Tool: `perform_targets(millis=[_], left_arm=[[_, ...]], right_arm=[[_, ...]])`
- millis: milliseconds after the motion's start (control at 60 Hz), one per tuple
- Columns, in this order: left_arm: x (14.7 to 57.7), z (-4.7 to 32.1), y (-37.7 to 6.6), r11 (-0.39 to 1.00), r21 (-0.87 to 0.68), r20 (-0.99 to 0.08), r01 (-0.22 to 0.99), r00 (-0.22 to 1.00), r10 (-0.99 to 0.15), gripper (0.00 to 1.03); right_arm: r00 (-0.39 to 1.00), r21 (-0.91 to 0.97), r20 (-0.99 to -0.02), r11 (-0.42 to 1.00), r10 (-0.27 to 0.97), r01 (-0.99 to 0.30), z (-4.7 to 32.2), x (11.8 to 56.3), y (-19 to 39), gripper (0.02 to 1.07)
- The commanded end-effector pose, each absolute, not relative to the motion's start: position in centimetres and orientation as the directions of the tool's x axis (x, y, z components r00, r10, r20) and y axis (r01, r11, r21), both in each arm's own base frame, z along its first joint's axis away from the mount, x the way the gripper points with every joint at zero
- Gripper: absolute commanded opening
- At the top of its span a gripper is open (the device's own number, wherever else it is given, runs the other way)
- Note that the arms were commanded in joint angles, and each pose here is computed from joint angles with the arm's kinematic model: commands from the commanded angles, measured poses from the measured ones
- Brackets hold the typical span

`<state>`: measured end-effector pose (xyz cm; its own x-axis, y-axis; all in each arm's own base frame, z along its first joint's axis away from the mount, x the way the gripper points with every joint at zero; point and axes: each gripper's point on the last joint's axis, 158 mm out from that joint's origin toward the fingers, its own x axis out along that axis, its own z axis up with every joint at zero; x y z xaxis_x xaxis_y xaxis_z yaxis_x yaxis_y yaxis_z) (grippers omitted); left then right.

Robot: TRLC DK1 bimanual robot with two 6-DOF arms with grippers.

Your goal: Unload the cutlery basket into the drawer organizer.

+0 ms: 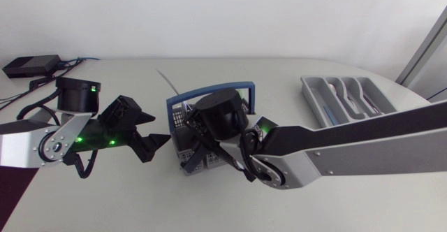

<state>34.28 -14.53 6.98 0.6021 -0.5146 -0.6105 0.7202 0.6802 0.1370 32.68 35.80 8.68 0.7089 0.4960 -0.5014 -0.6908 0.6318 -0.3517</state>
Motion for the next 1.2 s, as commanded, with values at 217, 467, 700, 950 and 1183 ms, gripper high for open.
perform_targets(millis=[217,467,700,950,1183], left_arm=[[34.0,7.9,-16.0,0.668,0.115,-0.588,0.735,0.592,-0.551,0.94],[34.1,7.9,-16.0,0.668,0.116,-0.587,0.735,0.593,-0.551,0.94],[34.2,7.8,-15.7,0.674,0.116,-0.589,0.729,0.597,-0.545,0.94],[34.3,7.7,-15.8,0.673,0.115,-0.590,0.731,0.596,-0.545,0.94],[34.3,8.7,-16.1,0.676,0.115,-0.575,0.728,0.603,-0.553,0.94]], right_arm=[[0.697,-0.442,-0.528,0.543,0.486,-0.714,7.6,30.3,35.6,0.08],[0.715,-0.522,-0.494,0.490,0.494,-0.698,9.3,30.7,36.3,0.08],[0.714,-0.573,-0.496,0.432,0.494,-0.697,8.7,30.0,35.2,0.08],[0.725,-0.582,-0.463,0.442,0.511,-0.683,9.1,29.3,34.1,0.08],[0.718,-0.585,-0.497,0.423,0.488,-0.692,7.3,29.2,33.7,0.08]])
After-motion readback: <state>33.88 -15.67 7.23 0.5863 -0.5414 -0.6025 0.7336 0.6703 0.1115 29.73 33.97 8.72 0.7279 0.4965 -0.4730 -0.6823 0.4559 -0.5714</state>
